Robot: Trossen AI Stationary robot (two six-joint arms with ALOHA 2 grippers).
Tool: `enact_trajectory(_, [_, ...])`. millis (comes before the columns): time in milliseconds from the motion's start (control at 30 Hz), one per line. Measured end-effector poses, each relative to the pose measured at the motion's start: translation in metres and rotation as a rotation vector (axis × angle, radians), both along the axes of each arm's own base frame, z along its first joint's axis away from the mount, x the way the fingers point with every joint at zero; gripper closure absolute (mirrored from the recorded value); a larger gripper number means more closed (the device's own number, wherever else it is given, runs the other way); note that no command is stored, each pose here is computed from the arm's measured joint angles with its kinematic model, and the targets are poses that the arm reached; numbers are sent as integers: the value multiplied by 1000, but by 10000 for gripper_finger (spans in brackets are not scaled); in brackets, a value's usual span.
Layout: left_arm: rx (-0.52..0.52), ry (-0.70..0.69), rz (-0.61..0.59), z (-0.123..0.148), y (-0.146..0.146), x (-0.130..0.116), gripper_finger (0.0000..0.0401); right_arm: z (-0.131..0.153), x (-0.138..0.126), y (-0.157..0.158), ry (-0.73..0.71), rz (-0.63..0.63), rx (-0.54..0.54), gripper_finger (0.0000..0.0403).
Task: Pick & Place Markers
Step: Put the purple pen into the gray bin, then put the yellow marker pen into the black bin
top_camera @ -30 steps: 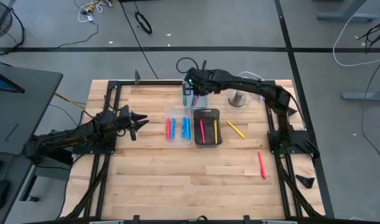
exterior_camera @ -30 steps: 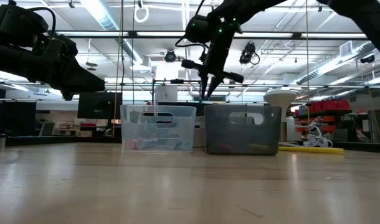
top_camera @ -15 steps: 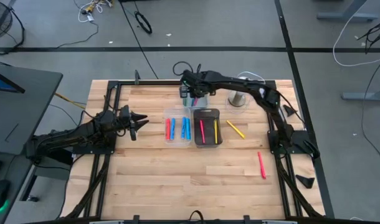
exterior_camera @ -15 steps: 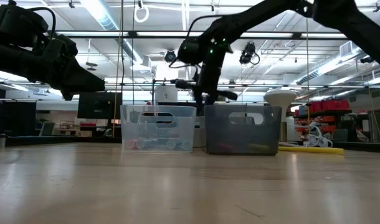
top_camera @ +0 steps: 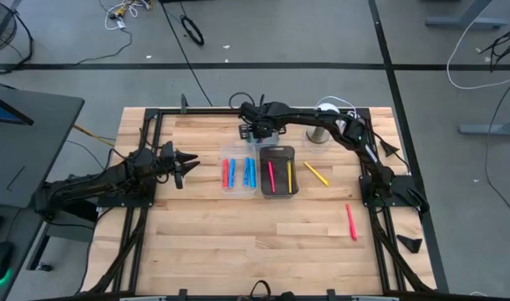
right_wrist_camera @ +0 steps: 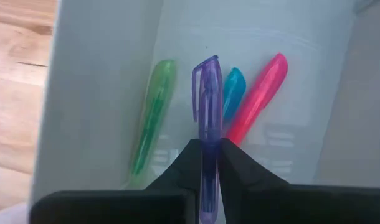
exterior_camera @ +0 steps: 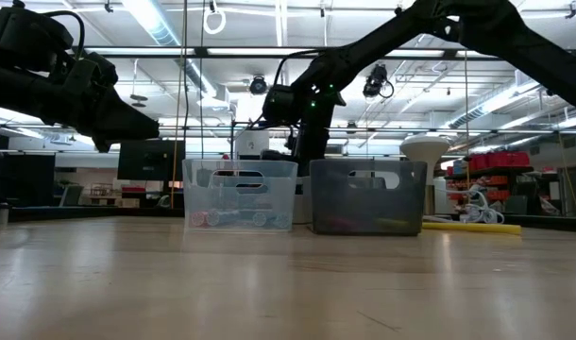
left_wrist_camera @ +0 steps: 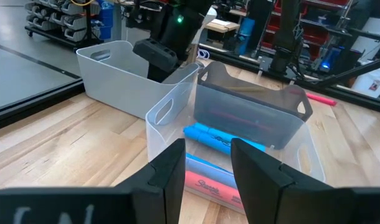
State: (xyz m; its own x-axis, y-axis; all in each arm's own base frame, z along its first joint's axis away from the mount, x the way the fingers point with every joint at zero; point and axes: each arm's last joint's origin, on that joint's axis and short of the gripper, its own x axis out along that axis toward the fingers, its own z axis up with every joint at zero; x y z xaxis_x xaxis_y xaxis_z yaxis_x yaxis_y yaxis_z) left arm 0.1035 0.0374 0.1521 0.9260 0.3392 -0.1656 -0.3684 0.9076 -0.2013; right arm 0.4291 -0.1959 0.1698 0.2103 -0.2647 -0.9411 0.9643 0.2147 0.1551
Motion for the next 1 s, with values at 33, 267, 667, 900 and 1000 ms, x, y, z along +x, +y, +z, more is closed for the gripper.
enact_trajectory(33, [0, 0, 0, 0, 0, 0, 266, 0, 0, 0, -1, 1, 4, 373])
enact_trajectory(267, [0, 0, 0, 0, 0, 0, 266, 0, 0, 1, -13, 23, 35, 343])
enact_trajectory(667, [0, 0, 0, 0, 0, 0, 266, 10, -1, -1, -28, 84, 15, 243])
enact_trajectory(900, [0, 0, 0, 0, 0, 0, 266, 11, -4, -4, -28, 80, 36, 217])
enact_trajectory(1000, [0, 0, 0, 0, 0, 0, 266, 19, -8, -4, -28, 80, 35, 218])
